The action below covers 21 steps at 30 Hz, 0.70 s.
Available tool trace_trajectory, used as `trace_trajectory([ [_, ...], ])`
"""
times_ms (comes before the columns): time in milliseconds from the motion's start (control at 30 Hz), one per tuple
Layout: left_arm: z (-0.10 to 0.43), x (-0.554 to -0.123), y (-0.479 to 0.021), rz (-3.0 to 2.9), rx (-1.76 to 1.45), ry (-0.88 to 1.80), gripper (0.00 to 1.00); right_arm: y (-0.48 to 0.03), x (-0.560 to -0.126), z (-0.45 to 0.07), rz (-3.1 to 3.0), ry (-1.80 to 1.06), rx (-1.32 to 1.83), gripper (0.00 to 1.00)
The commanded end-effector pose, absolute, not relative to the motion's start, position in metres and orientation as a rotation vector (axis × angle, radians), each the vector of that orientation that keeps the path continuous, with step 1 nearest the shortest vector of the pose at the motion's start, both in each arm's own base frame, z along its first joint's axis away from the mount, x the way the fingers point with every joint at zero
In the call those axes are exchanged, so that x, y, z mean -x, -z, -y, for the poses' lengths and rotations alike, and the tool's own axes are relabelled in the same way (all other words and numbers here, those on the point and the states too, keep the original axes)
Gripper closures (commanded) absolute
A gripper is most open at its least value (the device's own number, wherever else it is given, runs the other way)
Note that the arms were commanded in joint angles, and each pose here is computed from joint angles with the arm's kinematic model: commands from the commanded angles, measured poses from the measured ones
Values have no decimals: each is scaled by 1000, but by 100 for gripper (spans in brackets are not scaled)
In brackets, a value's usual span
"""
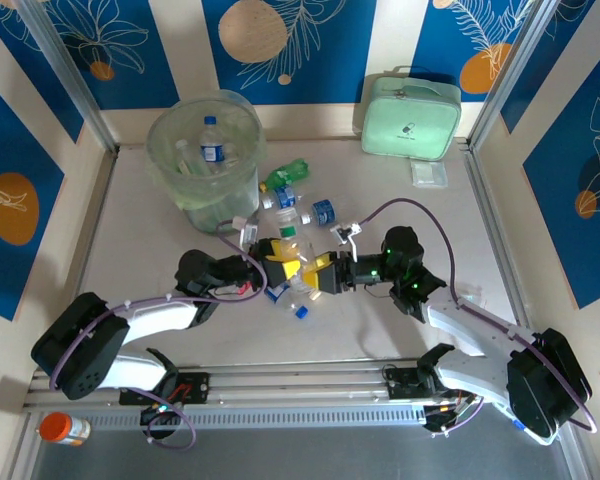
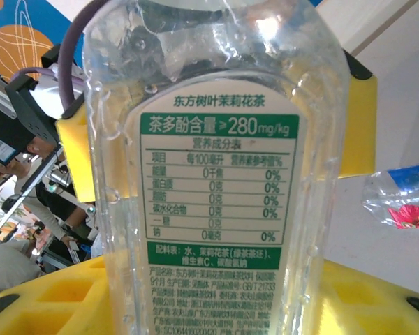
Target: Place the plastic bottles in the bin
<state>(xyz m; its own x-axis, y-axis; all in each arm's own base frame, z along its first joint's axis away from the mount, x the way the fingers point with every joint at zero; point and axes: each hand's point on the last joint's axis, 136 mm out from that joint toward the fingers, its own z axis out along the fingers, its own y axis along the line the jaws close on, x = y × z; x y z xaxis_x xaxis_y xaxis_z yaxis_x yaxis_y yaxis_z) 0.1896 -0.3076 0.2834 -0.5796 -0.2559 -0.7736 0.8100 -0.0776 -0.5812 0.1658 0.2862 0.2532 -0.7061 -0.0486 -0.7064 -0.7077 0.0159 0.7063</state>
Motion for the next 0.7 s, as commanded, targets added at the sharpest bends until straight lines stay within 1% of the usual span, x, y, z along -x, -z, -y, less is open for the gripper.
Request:
trace_trajectory([
  [0,311,-178,-306,-1322,-704,1787,29,-255,-169,-291,-1813,-1695,785,56],
  [67,312,-179,-306,-1333,-702,1789,30,-252,-170,-291,-1822,-1687,779,56],
  [233,310,-181,-305,-1358,-692,1749,44,-250,-172,-292,-1831,-1675,774,55],
  [300,309,-182,-306,-1364,-690,1723,47,-249,-173,-291,-1835,-1665,769,54],
  [333,308,-182,-306,-1375,-687,1708,48,-249,-173,-291,-1834,-1659,767,50],
  [433,304,-186,-307,-1402,-666,1653,48,-249,-176,-288,-1834,-1608,741,33],
  [500,300,-194,-308,-1438,-626,1599,48,-247,-182,-282,-1837,-1536,696,24],
  [567,292,-208,-310,-1488,-559,1508,48,-245,-189,-275,-1845,-1444,649,19],
  [600,287,-215,-311,-1523,-524,1446,48,-244,-192,-270,-1841,-1387,619,19],
  [667,274,-229,-318,-1584,-457,1299,52,-242,-200,-260,-1838,-1252,562,19],
])
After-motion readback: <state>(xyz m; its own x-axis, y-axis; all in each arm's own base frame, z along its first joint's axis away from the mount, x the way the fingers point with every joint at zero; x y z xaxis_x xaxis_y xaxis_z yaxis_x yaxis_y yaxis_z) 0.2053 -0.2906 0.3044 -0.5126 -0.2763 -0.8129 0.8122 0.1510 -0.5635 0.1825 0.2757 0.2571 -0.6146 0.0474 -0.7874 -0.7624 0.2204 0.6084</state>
